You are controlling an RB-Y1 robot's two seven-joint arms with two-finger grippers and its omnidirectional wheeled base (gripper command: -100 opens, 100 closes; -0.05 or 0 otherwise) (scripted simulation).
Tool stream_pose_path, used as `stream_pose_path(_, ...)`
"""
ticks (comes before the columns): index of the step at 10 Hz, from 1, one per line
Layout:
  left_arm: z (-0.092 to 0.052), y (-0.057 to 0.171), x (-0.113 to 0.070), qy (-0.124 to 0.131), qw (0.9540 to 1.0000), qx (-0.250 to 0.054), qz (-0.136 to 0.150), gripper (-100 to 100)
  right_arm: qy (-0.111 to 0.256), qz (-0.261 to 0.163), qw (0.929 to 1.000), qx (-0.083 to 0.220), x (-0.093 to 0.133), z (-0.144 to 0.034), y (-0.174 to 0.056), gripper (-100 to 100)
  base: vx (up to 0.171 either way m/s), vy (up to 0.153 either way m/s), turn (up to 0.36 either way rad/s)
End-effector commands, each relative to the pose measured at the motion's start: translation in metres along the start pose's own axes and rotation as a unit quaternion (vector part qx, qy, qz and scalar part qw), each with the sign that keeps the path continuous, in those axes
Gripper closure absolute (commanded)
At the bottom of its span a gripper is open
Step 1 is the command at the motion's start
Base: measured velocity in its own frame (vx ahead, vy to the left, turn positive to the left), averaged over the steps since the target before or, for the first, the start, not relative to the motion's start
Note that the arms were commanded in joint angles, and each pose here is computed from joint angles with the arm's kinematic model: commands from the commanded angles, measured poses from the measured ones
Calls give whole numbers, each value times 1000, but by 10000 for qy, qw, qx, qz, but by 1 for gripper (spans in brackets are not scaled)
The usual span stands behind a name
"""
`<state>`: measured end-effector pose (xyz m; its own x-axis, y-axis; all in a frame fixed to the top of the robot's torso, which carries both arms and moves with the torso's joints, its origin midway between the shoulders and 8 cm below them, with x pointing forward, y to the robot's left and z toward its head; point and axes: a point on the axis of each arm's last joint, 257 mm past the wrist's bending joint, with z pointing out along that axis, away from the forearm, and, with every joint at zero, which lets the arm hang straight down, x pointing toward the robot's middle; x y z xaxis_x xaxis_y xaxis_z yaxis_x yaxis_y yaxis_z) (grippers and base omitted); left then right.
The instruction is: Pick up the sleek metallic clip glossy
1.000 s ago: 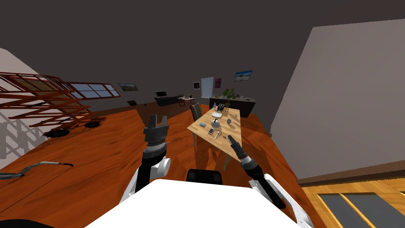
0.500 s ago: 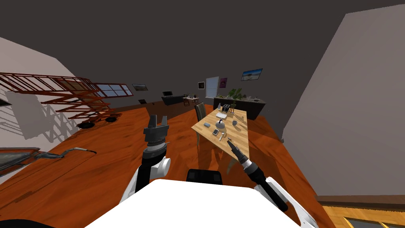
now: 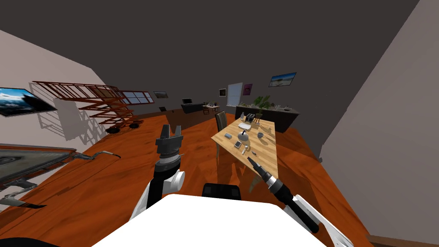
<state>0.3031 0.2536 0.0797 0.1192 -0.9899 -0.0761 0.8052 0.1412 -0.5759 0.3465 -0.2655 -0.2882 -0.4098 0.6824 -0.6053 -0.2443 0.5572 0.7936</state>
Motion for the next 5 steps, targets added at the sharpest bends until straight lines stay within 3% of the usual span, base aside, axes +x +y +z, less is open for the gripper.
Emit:
stream_pose_path(1, 0, 0, 0, 0, 10000, 0, 0, 0, 56, -17, 9999, 146, 5, -6, -14, -100, 10, 19, -14)
stream_pose_path(2, 0, 0, 0, 0, 10000, 0, 0, 0, 317, -214, 9987, 343, 12, -18, -34, -100, 15, 33, 206)
stream_pose_path(5, 0, 0, 0, 0, 10000, 0, -1, 0, 602, -396, 9949, 708, 20, -39, -67, -100, 22, 41, 188)
